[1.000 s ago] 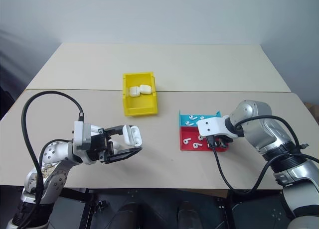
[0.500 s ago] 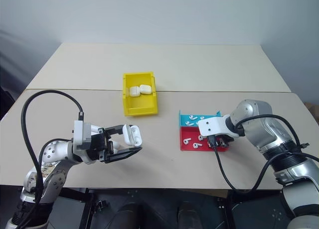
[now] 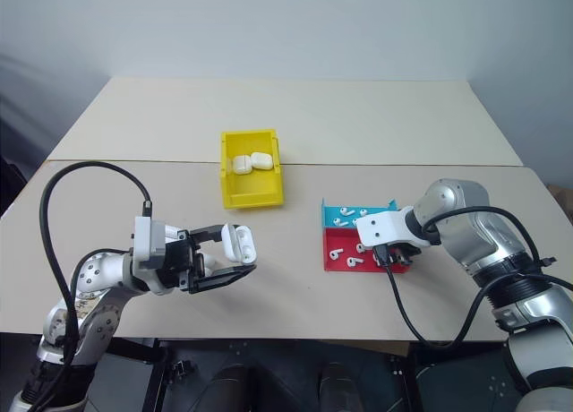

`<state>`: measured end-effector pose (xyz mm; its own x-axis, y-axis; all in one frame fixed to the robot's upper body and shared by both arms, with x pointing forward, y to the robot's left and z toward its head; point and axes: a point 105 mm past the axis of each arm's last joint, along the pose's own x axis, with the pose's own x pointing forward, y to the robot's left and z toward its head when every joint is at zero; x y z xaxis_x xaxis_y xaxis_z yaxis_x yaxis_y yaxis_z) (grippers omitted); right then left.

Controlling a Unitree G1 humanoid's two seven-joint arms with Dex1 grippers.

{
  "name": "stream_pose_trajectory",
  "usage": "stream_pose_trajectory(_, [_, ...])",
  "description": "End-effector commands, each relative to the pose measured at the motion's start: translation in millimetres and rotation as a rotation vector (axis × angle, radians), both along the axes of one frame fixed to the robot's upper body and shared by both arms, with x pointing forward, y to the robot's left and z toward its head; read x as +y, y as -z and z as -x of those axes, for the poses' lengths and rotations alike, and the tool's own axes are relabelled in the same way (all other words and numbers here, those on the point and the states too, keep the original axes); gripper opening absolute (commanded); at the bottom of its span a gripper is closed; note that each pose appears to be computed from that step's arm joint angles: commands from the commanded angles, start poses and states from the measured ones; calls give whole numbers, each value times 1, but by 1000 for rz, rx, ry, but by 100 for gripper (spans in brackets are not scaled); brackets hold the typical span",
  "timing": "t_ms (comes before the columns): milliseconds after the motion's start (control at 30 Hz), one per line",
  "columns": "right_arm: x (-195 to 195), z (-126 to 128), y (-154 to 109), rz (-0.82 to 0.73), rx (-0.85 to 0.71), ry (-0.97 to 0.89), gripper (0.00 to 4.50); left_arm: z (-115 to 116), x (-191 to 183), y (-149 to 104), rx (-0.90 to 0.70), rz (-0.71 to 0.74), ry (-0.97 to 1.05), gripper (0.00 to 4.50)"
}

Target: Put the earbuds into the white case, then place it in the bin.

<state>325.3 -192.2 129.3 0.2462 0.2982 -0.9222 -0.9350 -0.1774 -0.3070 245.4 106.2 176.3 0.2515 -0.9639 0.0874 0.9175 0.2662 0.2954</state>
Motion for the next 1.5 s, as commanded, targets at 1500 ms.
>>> stream_pose_trajectory(1500, [1, 3, -55, -158, -131, 38, 105, 3, -9, -30, -41, 115, 92, 277])
